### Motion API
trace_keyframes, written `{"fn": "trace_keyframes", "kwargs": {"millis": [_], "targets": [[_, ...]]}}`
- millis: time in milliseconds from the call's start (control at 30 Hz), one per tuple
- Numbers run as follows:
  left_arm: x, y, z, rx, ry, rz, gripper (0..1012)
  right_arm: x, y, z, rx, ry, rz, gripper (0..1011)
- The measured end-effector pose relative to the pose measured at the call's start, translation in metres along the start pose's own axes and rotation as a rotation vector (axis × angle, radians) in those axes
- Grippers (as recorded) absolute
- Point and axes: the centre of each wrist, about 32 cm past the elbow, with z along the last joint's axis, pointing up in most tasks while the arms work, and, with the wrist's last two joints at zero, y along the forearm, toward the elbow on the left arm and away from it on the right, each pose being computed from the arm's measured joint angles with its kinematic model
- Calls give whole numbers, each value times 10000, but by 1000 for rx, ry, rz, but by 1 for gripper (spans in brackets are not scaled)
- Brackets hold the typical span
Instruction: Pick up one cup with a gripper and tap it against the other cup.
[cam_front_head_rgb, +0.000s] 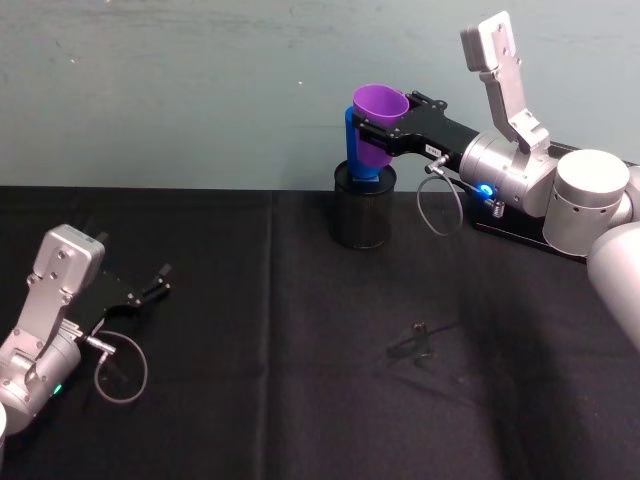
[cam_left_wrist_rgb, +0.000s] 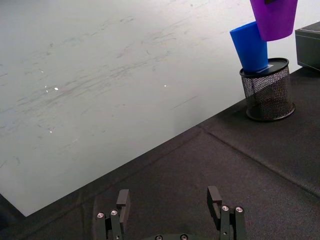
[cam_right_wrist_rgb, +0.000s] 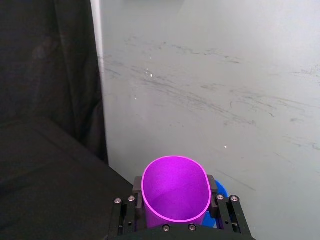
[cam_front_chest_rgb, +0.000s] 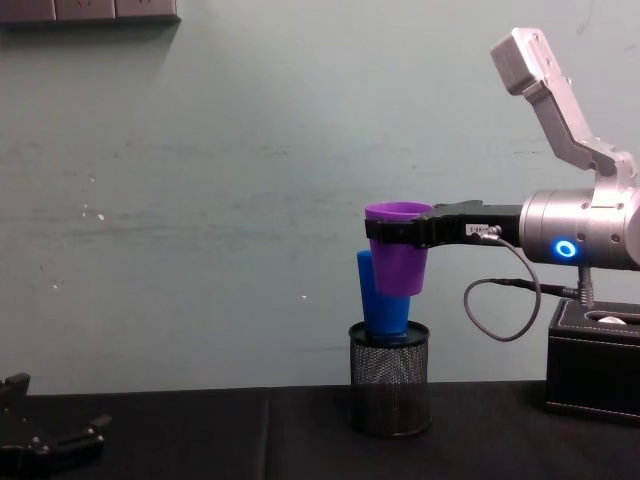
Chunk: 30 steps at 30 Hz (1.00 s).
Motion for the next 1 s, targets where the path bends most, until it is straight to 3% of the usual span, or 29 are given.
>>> {"fn": "trace_keyframes", "kwargs": {"millis": [1000], "targets": [[0,0,0,0,0,0,1011,0,0,0,0,0,0,718]]}}
